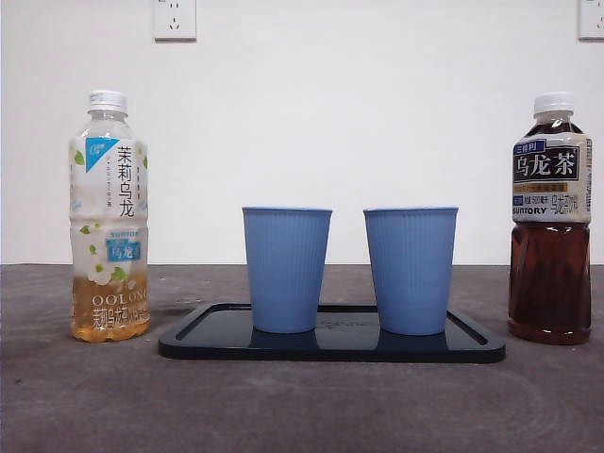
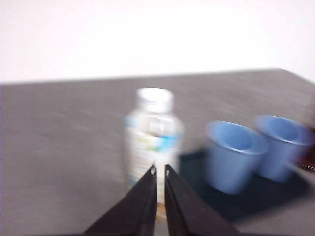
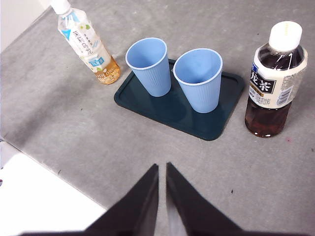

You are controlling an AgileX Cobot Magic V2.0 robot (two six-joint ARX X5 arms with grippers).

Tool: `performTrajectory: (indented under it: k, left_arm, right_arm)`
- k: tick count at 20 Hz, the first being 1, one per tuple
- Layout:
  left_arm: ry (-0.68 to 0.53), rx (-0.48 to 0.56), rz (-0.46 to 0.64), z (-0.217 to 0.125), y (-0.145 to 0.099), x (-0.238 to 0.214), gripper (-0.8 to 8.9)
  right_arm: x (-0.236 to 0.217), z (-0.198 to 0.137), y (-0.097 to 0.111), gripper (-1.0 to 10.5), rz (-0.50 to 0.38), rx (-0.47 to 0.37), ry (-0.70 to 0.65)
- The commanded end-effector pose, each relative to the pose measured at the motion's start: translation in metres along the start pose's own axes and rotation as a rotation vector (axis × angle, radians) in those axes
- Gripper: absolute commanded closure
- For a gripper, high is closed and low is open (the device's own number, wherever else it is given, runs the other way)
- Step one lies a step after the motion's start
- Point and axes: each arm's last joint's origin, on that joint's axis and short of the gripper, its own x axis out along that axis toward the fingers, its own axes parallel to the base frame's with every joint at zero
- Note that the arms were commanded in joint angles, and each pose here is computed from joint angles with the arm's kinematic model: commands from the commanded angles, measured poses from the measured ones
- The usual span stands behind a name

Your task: Pour the drink into the cup

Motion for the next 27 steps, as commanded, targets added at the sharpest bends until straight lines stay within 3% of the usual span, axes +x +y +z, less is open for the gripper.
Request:
performTrajectory:
  k: [1, 4, 8, 27]
  left_arm:
    - [-0.046, 0.01, 0.079, -0.037, 0.013, 0.023, 7.87]
    - [-0.063, -0.032, 0.165, -0.082, 0.023, 0.037, 7.87]
    - [-0.006, -0.037, 0.259, -0.11, 0.027, 0.039, 7.87]
    - [0.032, -0.023, 0.27, -0.113, 0.028, 0.039, 7.87]
  right_arm:
    - [-0.002, 0.004, 0.001, 9.2, 0.005, -0.017, -0.018]
    - [-0.002, 0.004, 0.001, 9.2, 0.005, -0.017, -0.018]
    - [-0.002, 0.004, 0.002, 9.2, 0.005, -0.017, -0.018]
    - [-0.002, 0.004, 0.002, 9.2, 0.005, -0.018, -0.019]
